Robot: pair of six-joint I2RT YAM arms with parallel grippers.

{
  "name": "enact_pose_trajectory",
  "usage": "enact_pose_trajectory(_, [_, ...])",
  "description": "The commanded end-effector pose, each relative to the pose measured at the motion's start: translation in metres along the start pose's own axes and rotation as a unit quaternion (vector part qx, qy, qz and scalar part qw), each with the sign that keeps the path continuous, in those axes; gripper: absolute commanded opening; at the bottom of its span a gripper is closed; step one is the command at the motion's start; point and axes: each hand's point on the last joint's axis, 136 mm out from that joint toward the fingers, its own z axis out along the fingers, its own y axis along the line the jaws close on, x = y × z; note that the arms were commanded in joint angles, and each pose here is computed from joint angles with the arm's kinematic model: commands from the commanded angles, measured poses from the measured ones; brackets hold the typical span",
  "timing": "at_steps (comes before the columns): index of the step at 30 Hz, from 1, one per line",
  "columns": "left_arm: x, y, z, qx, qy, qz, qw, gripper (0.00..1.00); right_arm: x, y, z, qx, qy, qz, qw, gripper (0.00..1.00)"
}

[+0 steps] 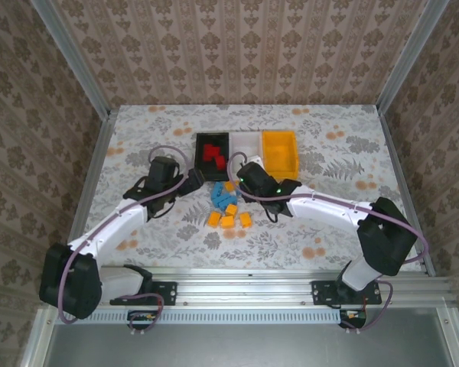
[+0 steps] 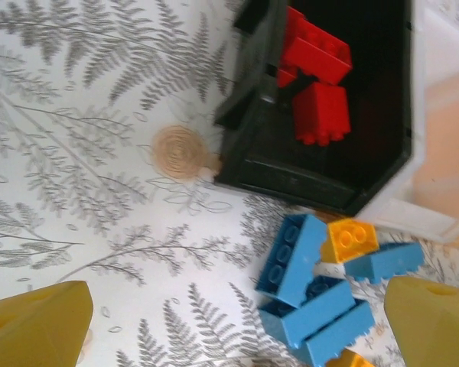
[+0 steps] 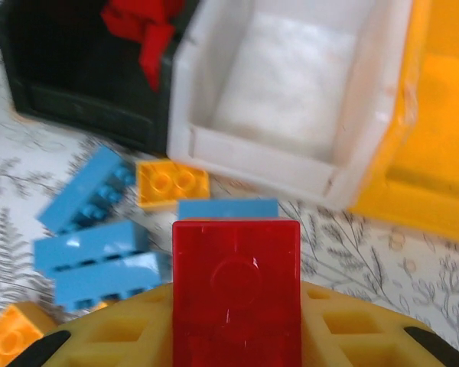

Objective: Sort the legos into containers by color

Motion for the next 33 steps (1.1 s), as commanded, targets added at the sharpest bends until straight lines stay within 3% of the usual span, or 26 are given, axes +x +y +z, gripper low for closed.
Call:
enact_pose_trajectory(1, [0.012,0.023,0.004,-0.008,0.026,-0.046,0.999,1.0,-0.032,0.019,-0.012,-0.026,-0.022,-0.027,0.999,0.36])
enact_pose_trajectory(6, [0.015,0.042,0.001,-0.006,0.027,-0.092,0.995,1.0,-0.064,0.048,0.004,-0.051,-0.031,-0.047,0.997,0.37])
enact_pose_trajectory(11, [0.021,0.047,-0.004,-0.004,0.032,-0.096,0.995,1.0,-0.085,0.071,0.037,-0.064,-0.04,-0.055,0.996,0.38])
enact_pose_trajectory(22, [0.019,0.048,-0.015,0.007,0.021,-0.098,0.995,1.0,-0.079,0.07,0.139,-0.048,0.033,-0.075,0.995,0.41])
enact_pose_trajectory(29, [0.015,0.042,-0.017,0.02,0.021,-0.097,0.995,1.0,-0.083,0.065,0.153,-0.03,0.034,-0.084,0.995,0.48])
enact_pose_trajectory(33, [0.013,0.037,-0.019,0.029,0.018,-0.096,0.995,1.0,-0.105,0.073,0.119,-0.042,-0.011,-0.088,0.995,0.48])
